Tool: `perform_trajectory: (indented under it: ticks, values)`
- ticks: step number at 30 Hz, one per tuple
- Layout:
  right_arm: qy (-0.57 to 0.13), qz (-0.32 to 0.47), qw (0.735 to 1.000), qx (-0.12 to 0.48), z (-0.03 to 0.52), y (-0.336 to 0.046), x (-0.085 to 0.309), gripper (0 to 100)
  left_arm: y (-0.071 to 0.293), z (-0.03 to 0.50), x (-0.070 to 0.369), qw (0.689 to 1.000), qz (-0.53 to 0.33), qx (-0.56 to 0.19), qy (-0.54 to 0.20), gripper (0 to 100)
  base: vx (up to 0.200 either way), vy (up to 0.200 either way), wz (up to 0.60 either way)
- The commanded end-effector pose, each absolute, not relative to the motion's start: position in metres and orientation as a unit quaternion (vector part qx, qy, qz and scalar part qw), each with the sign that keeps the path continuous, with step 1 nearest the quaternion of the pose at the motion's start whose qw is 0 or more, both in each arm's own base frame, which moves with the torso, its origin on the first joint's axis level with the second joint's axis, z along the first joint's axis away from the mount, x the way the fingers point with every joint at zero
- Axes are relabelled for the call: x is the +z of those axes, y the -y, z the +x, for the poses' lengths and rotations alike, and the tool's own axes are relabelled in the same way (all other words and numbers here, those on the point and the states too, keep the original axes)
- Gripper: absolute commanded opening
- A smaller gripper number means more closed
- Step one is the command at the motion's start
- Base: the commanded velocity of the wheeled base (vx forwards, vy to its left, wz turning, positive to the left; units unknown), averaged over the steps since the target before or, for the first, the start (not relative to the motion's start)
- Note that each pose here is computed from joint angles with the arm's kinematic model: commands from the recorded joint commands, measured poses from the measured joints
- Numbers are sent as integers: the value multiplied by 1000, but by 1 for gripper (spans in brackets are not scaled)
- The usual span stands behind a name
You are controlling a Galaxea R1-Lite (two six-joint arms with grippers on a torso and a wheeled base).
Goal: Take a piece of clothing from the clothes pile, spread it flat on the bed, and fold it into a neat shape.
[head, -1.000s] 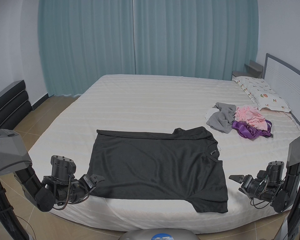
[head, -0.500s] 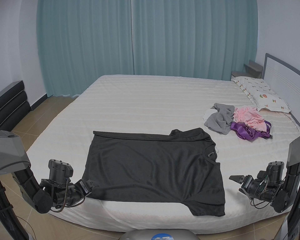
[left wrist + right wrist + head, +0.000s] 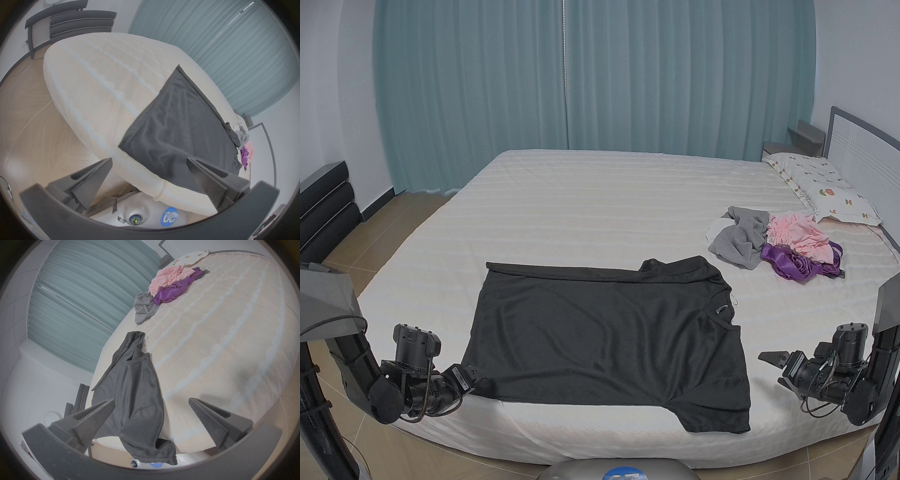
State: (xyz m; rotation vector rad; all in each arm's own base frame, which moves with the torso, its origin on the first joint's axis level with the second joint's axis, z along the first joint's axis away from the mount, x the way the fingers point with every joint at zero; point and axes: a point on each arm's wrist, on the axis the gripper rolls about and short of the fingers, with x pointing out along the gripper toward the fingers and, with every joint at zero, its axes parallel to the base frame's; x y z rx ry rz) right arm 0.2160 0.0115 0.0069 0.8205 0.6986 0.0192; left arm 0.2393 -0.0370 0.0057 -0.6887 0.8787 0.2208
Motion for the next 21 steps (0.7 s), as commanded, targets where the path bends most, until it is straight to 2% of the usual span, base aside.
perform_trajectory:
  ticks: [1, 7, 8, 14, 21]
  values:
    - [-343, 391, 854, 5, 212, -12, 5, 100, 33, 245, -7, 834, -326, 120, -428, 100, 0, 0, 0]
    - [-350, 389, 852, 3, 212, -12, 1, 100, 30, 249, -12, 835, -329, 126, -424, 100, 0, 0, 0]
    - [-355, 388, 850, 1, 212, -12, -1, 100, 29, 249, -11, 836, -331, 125, -420, 0, 0, 0, 0]
    - [-363, 385, 848, 4, 211, -15, -4, 100, 28, 247, -9, 836, -330, 127, -419, 0, 0, 0, 0]
    - [-406, 355, 841, 47, 208, -42, -17, 100, 19, 239, 2, 846, -302, 132, -420, 0, 0, 0, 0]
